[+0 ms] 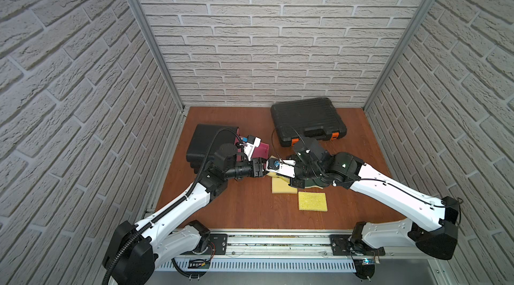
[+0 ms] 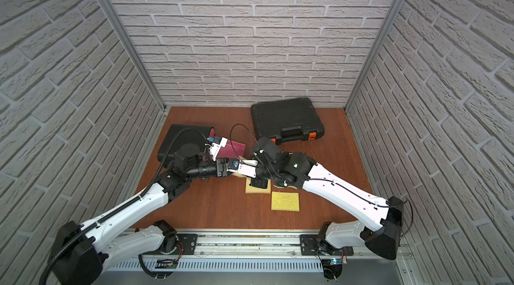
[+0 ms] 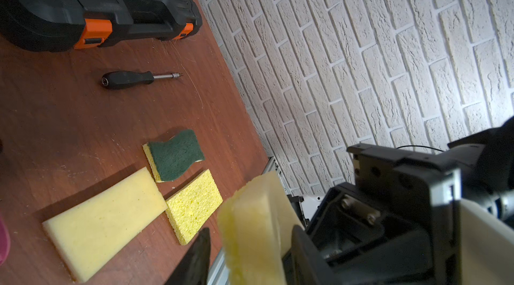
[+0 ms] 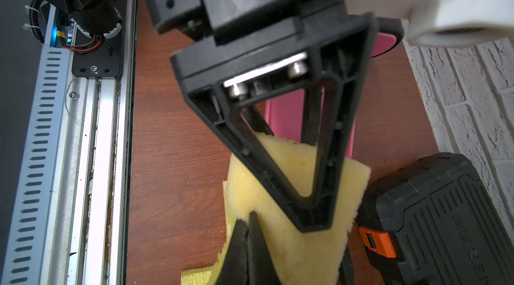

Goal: Take the sponge out of the drawer
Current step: Pick up the sponge from the drawer.

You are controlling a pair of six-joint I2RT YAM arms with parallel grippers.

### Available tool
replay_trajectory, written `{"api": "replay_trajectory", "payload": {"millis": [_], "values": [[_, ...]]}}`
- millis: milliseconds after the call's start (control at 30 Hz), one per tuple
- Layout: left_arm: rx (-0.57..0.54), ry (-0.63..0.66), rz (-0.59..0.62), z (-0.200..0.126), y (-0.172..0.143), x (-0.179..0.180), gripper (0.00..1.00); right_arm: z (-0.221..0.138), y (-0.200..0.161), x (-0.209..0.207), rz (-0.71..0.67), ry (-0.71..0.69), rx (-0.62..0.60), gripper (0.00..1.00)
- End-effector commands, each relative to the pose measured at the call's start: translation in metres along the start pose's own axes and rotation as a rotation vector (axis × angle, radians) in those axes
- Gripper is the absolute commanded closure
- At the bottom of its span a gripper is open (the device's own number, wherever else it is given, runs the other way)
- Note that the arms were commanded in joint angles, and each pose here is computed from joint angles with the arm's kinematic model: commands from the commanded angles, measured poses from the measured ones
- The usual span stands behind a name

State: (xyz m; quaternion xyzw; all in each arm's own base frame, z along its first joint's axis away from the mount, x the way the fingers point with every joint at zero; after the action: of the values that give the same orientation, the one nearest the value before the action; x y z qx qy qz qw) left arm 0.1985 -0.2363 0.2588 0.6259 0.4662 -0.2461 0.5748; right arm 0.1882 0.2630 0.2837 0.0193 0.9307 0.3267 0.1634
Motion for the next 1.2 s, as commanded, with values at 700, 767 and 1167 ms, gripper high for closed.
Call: {"api": "replay_trajectory", "payload": {"millis": [700, 767, 1167], "values": [[-0.142, 0.072, 0.082, -0.014, 0.008, -0.005, 1.00, -0.021, 0.009, -0.033, 0.152, -0.297, -0.053, 0.49], [-0.175, 0.110, 0.079, -0.018, 0.006, 0.000, 1.00, -0.024, 0.008, -0.037, 0.195, -0.331, -0.063, 0.38], [-0.317, 0.253, 0.034, -0.025, -0.031, 0.027, 1.00, -0.060, -0.015, -0.067, 0.678, -0.721, -0.237, 0.17]]}}
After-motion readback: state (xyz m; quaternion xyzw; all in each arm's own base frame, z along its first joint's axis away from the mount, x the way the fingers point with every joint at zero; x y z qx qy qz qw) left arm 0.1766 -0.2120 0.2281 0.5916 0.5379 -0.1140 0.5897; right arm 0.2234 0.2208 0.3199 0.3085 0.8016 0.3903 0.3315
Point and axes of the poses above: each gripper's point midway between its finger pads, its own z axis out along the fingers, its own x axis along the line the jaws close on, y = z × x, the point moved 5 cm from there along -z, back along the fingers, and after that the axes turned 2 degrees about -z, right-handed, at the moved point
